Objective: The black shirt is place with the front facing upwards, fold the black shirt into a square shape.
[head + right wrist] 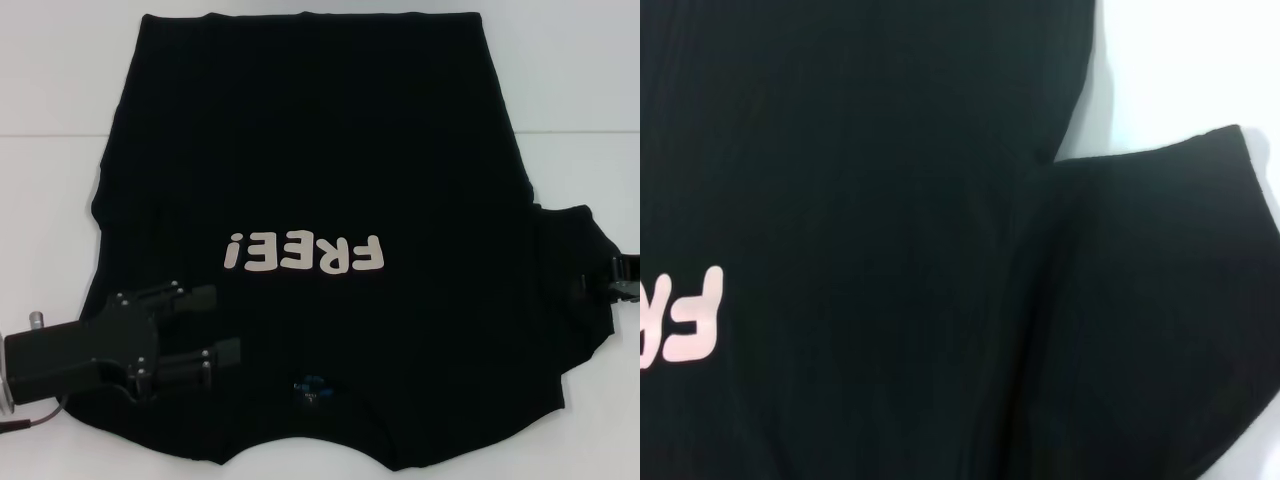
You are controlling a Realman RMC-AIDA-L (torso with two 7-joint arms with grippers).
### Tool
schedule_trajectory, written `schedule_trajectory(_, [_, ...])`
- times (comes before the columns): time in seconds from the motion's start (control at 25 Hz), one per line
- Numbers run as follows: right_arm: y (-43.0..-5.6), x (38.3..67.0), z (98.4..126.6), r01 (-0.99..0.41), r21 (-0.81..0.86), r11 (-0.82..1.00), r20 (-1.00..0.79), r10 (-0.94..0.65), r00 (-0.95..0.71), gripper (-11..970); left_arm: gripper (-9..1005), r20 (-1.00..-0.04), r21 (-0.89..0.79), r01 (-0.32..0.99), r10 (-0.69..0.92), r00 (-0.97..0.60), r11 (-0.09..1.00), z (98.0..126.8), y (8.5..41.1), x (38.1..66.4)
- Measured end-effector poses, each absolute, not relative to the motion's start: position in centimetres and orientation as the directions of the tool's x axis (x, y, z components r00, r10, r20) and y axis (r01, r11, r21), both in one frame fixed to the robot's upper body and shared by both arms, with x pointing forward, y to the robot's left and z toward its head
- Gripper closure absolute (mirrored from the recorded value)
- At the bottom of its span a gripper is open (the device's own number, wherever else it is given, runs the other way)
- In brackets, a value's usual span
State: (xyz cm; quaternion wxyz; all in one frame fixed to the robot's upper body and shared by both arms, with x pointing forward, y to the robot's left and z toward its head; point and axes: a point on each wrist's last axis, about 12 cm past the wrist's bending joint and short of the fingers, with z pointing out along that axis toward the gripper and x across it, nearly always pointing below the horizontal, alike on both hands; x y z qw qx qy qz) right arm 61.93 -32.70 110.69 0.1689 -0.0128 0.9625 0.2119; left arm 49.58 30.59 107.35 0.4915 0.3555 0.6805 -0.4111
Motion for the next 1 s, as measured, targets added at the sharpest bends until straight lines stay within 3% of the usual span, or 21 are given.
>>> schedule_trajectory(0.16, [-32.5,62.0,110.7,-0.098,0.4,0.911,-0.327,0.042,-0.944,460,219,-0.961,-0.209,0.888,0.081,-0.263,0.411,107.4,30.6,49.7])
schedule_trajectory(0.28, [-32.5,62.1,110.8,-0.101,0.396,0.913,-0.326,0.037,-0.945,697,219,-0.961,-0.208,0.887,0.082,-0.263,0.412,107.4,30.6,49.7])
schedule_trajectory(0.72, [-32.4,62.2,110.9,-0.104,0.396,0.912,-0.328,0.035,-0.944,928,219,-0.961,-0.207,0.887,0.082,-0.263,0.412,107.4,30.6,49.7])
schedule_trajectory(1.0, [-33.8,62.0,111.9,-0.093,0.405,0.91,-0.351,0.061,-0.935,938,219,-0.961,-0.21,0.885,0.079,-0.265,0.415,107.3,30.7,49.6])
